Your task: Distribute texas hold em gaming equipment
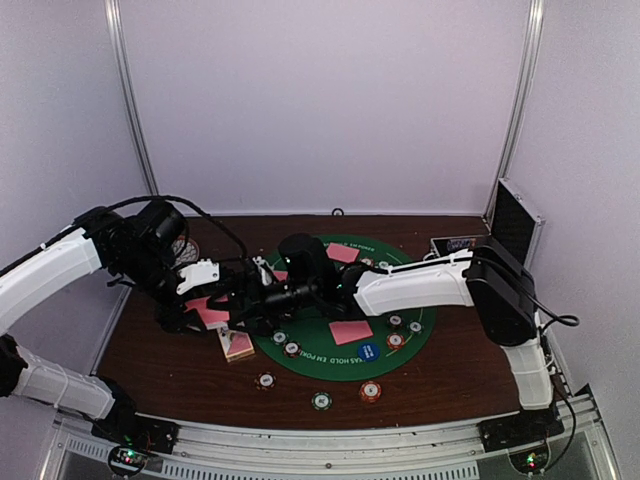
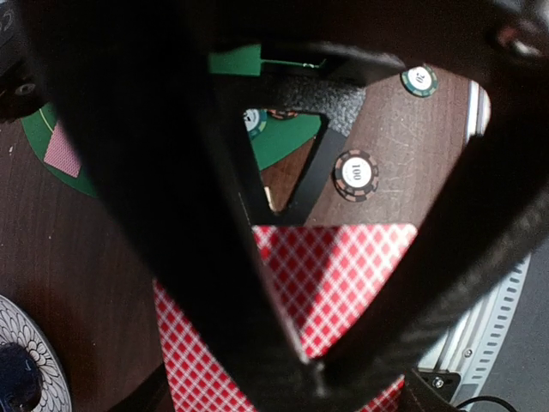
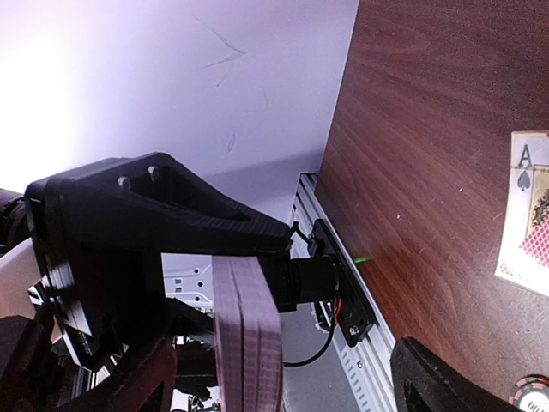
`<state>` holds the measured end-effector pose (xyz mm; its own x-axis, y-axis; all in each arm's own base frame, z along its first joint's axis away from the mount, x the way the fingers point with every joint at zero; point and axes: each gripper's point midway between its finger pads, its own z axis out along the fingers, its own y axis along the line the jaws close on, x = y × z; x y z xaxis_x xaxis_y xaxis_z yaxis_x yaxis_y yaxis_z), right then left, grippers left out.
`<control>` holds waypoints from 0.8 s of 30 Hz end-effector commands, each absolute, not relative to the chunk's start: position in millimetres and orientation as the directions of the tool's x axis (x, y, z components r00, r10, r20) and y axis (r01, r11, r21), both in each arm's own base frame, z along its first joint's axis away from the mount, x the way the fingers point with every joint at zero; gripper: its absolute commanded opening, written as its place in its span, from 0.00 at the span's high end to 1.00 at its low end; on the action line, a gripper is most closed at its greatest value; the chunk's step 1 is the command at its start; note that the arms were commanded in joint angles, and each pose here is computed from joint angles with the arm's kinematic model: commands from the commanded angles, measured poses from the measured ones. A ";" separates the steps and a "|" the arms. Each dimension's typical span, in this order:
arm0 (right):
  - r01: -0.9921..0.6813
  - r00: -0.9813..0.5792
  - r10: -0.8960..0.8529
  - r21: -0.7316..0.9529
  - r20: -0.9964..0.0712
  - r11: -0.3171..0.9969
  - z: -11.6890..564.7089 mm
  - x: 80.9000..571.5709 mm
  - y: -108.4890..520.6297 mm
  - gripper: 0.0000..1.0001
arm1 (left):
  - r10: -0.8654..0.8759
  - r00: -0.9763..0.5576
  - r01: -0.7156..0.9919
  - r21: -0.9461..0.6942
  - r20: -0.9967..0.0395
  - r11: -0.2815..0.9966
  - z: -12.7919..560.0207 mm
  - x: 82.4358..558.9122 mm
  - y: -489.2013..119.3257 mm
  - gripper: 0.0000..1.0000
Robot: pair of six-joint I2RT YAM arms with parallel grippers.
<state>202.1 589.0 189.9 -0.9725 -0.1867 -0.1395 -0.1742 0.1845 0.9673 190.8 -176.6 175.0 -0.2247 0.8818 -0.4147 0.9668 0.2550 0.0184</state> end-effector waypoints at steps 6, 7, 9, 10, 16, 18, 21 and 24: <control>-0.160 -0.959 -0.257 0.978 -0.123 0.132 197.4 191.7 603.7 0.13 | 0.861 -0.200 0.968 0.044 -0.467 0.249 186.0 197.1 -183.9 1.00; -0.157 -0.959 -0.256 0.978 -0.118 0.139 194.6 192.0 603.9 0.13 | 0.860 -0.199 0.968 0.043 -0.470 0.248 186.9 196.5 -184.1 1.00; -0.149 -0.962 -0.252 0.977 -0.107 0.152 190.6 194.0 602.9 0.15 | 0.858 -0.200 0.968 0.042 -0.473 0.248 187.5 195.6 -184.1 1.00; -0.145 -0.964 -0.247 0.977 -0.103 0.158 189.0 195.5 602.0 0.15 | 0.858 -0.199 0.968 0.041 -0.474 0.247 187.8 195.0 -184.1 1.00; -0.131 -0.971 -0.223 0.975 -0.090 0.177 184.5 201.7 594.4 0.21 | 0.855 -0.198 0.969 0.037 -0.480 0.245 189.7 192.4 -183.8 1.00; -0.128 -0.972 -0.219 0.975 -0.086 0.182 182.9 202.5 591.8 0.24 | 0.854 -0.197 0.969 0.038 -0.481 0.245 190.4 191.7 -183.4 1.00; -0.125 -0.972 -0.221 0.975 -0.083 0.185 182.8 201.7 588.9 0.29 | 0.855 -0.197 0.968 0.041 -0.481 0.246 190.8 191.2 -182.6 1.00; -0.131 -0.971 -0.223 0.971 -0.086 0.198 182.1 200.2 584.2 0.31 | 0.855 -0.198 0.968 0.041 -0.479 0.248 190.3 190.5 -181.8 1.00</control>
<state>200.7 594.7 182.7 -0.9700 -0.2264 -0.0891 -0.1303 0.1741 0.9761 188.9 -177.8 178.1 -0.2204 0.8761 -0.4287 0.9677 0.2517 0.0168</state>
